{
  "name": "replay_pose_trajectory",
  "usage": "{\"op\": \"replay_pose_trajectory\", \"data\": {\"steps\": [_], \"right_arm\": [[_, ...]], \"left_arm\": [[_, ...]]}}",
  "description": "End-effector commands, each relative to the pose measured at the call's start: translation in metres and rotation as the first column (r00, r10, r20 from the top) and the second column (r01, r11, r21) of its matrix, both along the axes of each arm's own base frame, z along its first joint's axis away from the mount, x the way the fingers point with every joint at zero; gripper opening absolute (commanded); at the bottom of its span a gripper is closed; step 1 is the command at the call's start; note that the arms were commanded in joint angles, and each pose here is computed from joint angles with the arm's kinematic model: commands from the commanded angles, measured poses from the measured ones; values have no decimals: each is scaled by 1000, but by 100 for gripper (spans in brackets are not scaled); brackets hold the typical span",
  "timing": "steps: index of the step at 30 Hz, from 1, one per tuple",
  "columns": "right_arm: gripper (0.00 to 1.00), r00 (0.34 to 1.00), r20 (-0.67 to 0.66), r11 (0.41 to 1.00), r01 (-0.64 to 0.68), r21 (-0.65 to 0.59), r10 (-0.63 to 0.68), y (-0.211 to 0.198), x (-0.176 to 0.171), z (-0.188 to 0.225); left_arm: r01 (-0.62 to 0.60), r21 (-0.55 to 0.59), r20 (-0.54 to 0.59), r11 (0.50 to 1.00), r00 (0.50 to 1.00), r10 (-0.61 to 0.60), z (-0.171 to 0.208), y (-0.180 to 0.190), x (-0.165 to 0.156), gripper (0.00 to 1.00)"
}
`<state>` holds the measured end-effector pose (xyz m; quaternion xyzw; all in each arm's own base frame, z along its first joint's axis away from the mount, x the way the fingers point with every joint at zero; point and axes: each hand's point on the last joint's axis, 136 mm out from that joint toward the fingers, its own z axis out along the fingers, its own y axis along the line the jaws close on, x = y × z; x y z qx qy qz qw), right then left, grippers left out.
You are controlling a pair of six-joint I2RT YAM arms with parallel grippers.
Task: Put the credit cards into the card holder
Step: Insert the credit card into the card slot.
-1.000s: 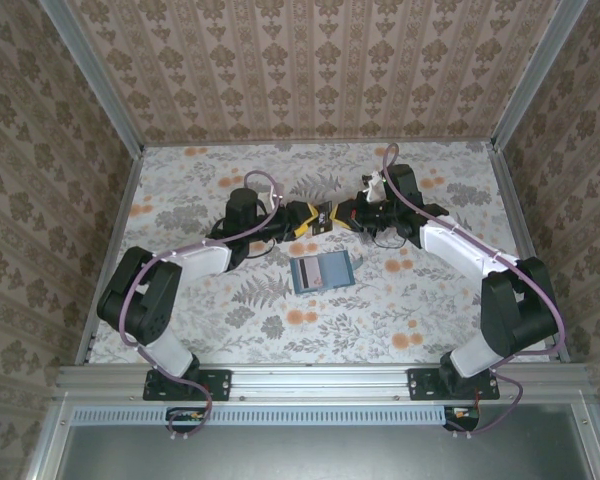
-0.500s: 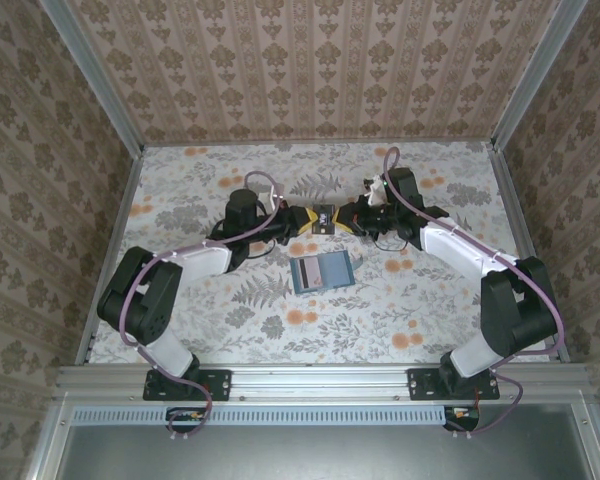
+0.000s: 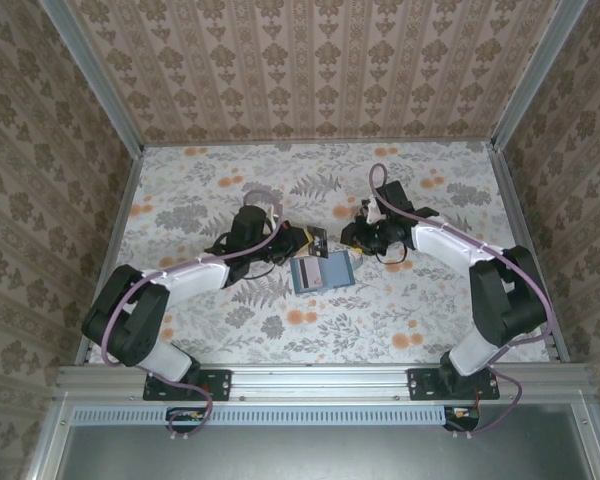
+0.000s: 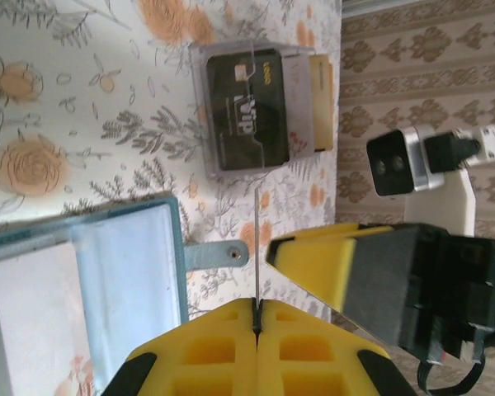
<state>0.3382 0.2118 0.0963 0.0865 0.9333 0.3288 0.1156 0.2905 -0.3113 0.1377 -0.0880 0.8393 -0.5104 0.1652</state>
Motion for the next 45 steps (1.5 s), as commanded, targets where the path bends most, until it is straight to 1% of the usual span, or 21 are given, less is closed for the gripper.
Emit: {"op": "replay_pose_trajectory", "data": {"steps": [1, 4, 7, 12, 16, 23, 27, 34, 41, 45], "right_arm": [[28, 998, -45, 995, -37, -98, 33, -6, -11, -23], [28, 997, -74, 988, -31, -152, 20, -12, -11, -39], [28, 996, -93, 984, -33, -177, 17, -15, -13, -50], [27, 991, -131, 979, -29, -199, 2, -20, -20, -69], [24, 986, -164, 979, -25, -204, -9, -21, -30, -83], [20, 984, -177, 979, -14, -205, -23, -18, -43, -92], [18, 983, -183, 981, -9, -195, -27, -11, -51, -94], [18, 981, -188, 981, 5, -195, -42, -2, -61, -98], [18, 980, -194, 977, 1, -212, -43, -1, -61, -101], [18, 981, -189, 976, 5, -219, -47, -2, -60, -100]], "left_arm": [[-27, 97, -20, 995, 999, 29, -29, 10, -10, 0], [-32, 97, -36, 995, 999, 36, -41, 7, -12, 0], [-24, 96, -62, 995, 998, 30, -51, 2, -14, 0], [-13, 101, -77, 995, 997, 21, -62, -2, -15, 0], [-31, 124, -92, 992, 995, 42, -72, 3, -16, 0], [-40, 138, -94, 990, 994, 53, -71, 9, -21, 0], [-65, 156, -82, 986, 993, 79, -69, 20, -24, 0], [-84, 190, -52, 978, 994, 95, -62, 36, -29, 0], [-69, 216, -40, 974, 996, 80, -64, 45, -26, 0], [-51, 238, -14, 970, 998, 56, -62, 48, -24, 0]]}}
